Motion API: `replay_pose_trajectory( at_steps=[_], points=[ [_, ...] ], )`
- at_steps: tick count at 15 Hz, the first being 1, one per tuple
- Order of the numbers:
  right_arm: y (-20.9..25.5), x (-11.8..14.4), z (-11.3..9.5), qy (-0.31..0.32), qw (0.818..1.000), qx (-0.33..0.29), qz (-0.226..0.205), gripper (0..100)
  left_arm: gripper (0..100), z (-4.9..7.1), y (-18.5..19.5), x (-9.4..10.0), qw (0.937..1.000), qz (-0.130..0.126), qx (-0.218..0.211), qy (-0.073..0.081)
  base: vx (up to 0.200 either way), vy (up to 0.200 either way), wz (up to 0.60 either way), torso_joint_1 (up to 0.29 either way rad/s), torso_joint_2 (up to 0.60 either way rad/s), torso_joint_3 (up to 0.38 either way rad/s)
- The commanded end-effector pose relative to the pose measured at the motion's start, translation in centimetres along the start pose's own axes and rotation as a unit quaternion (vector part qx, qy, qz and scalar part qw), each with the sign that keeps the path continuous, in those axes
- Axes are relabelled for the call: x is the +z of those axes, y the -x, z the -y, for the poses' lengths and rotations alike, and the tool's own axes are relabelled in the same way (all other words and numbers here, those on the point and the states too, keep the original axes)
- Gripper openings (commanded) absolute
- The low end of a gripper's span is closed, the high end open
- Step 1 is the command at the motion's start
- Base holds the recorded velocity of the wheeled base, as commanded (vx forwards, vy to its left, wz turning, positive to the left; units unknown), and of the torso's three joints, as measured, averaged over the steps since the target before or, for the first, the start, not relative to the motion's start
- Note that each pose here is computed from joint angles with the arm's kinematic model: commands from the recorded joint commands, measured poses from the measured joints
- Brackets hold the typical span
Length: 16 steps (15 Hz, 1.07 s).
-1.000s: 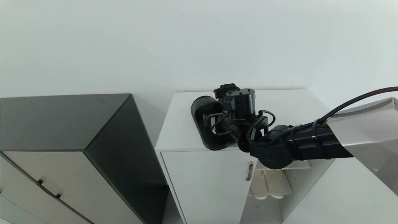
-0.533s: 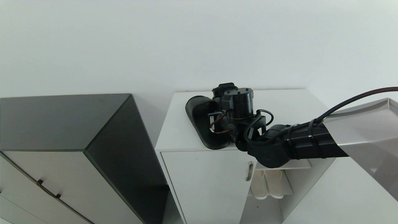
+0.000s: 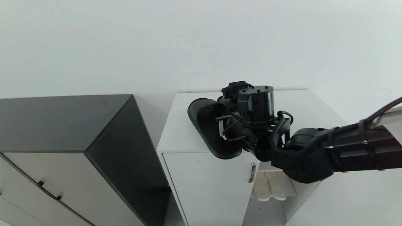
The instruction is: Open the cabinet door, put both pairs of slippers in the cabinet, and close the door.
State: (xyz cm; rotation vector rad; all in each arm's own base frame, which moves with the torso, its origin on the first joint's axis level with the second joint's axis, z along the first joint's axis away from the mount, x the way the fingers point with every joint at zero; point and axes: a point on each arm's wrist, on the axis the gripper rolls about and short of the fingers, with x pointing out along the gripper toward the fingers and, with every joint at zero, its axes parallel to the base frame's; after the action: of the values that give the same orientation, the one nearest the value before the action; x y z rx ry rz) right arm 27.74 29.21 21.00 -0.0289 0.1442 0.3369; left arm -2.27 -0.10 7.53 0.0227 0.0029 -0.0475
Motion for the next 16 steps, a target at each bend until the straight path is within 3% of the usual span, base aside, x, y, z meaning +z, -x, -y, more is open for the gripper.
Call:
replay_pose_trajectory(
  at_steps=[1, 6, 16],
  points=[
    [6.5, 0.2, 1.8, 0.004, 1.000, 0.021, -0.010, 0, 0, 0.0, 0.0, 0.0, 1.0000, 0.000, 0.000, 0.000, 0.000, 0.000, 0.00, 0.000, 0.00, 0.000],
    [11.0, -2.2, 4.7, -0.019, 0.999, 0.021, -0.031, 0, 0, 0.0, 0.0, 0.0, 1.0000, 0.000, 0.000, 0.000, 0.000, 0.000, 0.00, 0.000, 0.00, 0.000],
    [11.0, -2.4, 4.7, -0.024, 0.999, 0.026, -0.035, 0, 0, 0.0, 0.0, 0.0, 1.0000, 0.000, 0.000, 0.000, 0.000, 0.000, 0.00, 0.000, 0.00, 0.000]
  ],
)
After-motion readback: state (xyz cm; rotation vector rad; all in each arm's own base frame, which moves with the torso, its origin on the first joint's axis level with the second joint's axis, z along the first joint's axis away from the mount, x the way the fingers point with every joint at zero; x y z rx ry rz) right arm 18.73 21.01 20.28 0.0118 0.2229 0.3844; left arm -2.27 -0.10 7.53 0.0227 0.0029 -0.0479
